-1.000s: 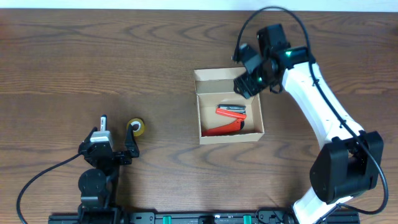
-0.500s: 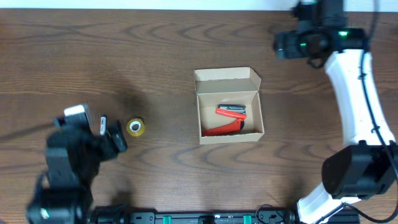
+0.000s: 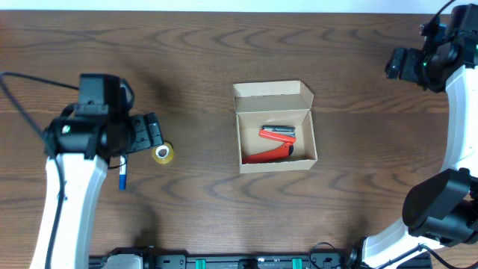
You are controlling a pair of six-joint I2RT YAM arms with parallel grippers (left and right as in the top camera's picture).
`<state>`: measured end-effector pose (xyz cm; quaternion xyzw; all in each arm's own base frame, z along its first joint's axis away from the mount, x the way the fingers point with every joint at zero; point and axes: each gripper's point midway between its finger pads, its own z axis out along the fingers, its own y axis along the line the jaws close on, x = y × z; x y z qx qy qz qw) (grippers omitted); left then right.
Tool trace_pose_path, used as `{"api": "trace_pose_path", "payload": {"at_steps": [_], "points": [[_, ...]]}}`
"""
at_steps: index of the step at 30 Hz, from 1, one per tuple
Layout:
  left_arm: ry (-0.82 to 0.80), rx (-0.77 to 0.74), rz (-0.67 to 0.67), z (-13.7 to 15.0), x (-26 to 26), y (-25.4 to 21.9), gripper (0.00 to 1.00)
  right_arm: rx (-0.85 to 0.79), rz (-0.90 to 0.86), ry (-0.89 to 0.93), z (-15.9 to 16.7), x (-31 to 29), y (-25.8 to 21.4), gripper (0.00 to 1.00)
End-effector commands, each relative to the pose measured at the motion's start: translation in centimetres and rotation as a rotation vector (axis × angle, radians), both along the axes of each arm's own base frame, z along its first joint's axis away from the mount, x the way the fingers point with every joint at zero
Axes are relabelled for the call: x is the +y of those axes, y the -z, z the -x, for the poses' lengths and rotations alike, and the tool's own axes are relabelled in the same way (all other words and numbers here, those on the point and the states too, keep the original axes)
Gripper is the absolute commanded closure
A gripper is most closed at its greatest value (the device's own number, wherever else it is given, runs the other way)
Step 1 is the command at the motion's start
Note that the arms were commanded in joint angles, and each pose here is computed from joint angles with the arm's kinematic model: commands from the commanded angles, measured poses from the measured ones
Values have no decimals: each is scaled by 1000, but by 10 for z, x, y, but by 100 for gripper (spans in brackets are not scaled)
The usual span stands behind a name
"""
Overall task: Pack container
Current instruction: 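Move the left gripper over the yellow tape roll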
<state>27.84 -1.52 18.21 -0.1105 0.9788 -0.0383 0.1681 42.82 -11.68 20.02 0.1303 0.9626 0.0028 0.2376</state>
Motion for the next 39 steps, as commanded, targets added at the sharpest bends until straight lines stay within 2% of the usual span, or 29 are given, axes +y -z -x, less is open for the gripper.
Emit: {"api": "trace_pose_path", "payload": {"at_steps": [1,5,12,16,23,39], "points": [[50,35,-44,-11,-8,9,5,-10,0,-10,2,2,-8,5],[60,120,-105,-23,-19,41,4,0,-3,-18,3,6,-7,5],[94,281,-113,-31,-35,100,4,14,-21,-33,5,13,-1,5],[110,315,-116,-37,-37,120,5,45,-31,-32,10,15,10,2],[111,322,-119,-43,-38,134,5,84,-42,-32,17,16,30,1],[176,304,-128,-48,-62,145,5,74,-38,-31,15,15,29,1]]}}
